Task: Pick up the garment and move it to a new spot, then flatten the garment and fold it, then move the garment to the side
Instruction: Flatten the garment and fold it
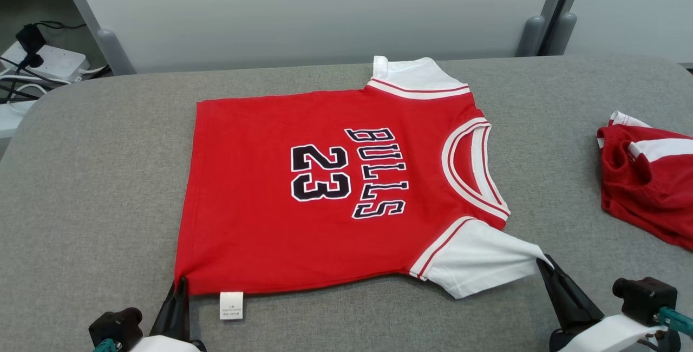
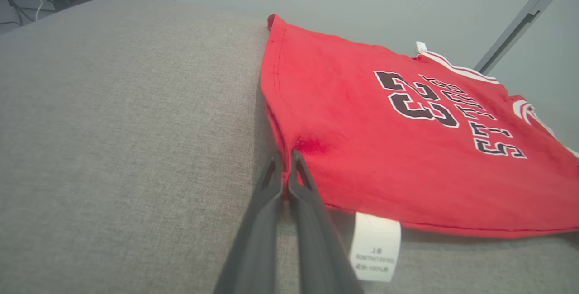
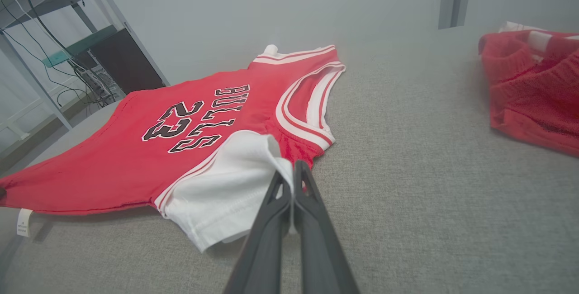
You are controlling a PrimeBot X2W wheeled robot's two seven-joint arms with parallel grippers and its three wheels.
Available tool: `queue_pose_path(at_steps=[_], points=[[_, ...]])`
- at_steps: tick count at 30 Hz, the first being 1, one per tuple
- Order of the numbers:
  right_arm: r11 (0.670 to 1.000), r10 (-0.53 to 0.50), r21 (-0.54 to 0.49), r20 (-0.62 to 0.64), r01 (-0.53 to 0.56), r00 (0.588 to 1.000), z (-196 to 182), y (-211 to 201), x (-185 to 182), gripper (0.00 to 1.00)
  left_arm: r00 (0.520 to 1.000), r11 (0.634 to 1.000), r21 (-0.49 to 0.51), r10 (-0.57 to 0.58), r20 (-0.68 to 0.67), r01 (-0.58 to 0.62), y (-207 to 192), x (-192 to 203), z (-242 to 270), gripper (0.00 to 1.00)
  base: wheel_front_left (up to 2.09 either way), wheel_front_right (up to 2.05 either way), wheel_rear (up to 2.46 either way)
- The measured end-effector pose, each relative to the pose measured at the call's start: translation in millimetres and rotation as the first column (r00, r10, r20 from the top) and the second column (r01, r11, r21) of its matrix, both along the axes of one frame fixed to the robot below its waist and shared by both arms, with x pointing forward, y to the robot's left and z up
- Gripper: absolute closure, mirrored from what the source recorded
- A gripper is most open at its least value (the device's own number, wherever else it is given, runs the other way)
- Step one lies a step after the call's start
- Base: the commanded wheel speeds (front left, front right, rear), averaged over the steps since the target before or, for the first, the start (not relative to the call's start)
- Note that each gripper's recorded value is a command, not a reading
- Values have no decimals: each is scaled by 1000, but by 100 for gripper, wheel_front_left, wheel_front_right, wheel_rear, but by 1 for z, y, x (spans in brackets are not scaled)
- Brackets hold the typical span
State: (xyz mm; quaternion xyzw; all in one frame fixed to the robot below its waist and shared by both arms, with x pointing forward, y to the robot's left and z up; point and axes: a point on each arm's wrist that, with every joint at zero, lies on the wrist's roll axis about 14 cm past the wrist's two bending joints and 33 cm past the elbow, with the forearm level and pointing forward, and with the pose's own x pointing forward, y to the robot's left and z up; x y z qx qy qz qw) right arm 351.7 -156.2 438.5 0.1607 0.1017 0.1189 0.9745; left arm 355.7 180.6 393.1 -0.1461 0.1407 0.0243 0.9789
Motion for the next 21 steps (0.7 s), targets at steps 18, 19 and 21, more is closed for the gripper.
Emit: queue_pose_path(at_steps=[18,19,21], points=[[992,130,12,-73,-129,989,-15,22,-22,100,999,999,35,-38,8,38,-6,1,3,100,0,0,0],[990,139,10,-74,-138,988,-14,23,-22,100,999,998,39,-41,5,41,-6,0,2,100,0,0,0],[987,158,16,-80,-157,984,-15,27,-23,100,999,998,43,-43,-2,43,-6,-1,0,100,0,0,0]])
